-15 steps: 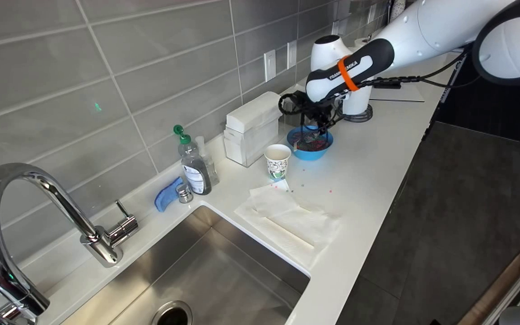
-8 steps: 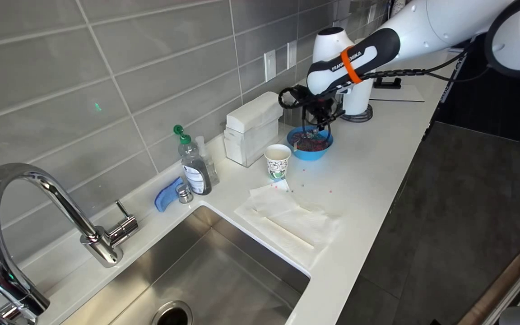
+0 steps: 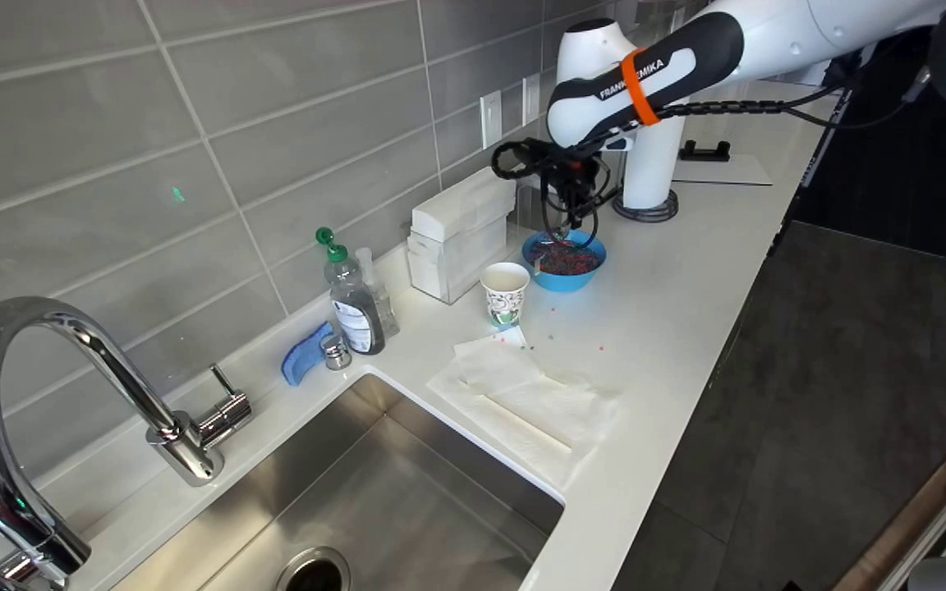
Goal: Use the spoon to place some cereal from the blue bowl into the coffee cup twice.
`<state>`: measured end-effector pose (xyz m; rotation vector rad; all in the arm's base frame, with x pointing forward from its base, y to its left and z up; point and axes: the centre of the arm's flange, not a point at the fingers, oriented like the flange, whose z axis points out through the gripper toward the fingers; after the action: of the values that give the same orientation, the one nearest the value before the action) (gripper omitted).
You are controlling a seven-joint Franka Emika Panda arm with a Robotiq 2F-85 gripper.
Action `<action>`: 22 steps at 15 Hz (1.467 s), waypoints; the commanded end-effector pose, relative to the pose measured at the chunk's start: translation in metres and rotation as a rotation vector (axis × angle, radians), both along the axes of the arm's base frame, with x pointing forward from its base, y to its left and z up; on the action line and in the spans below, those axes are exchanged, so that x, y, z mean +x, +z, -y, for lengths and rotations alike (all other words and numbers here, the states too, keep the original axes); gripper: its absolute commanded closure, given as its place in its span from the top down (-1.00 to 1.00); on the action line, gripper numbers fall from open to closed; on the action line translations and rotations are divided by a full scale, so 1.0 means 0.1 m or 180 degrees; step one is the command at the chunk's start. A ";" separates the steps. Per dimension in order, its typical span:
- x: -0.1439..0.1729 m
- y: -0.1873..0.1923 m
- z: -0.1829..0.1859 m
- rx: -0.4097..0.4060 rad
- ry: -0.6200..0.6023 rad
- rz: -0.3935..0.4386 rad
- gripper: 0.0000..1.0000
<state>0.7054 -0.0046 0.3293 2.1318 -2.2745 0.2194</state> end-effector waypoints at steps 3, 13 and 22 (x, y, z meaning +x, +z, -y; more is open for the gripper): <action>-0.12 0.26 -0.42 0.0039 0.0236 -0.0128 -0.95; -0.18 0.25 -1.13 0.0048 0.0603 -0.0271 -0.95; -0.31 0.18 -1.44 -0.0176 0.0782 -0.0379 -0.95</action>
<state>0.6798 0.1344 0.3491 2.3514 -1.9704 0.1254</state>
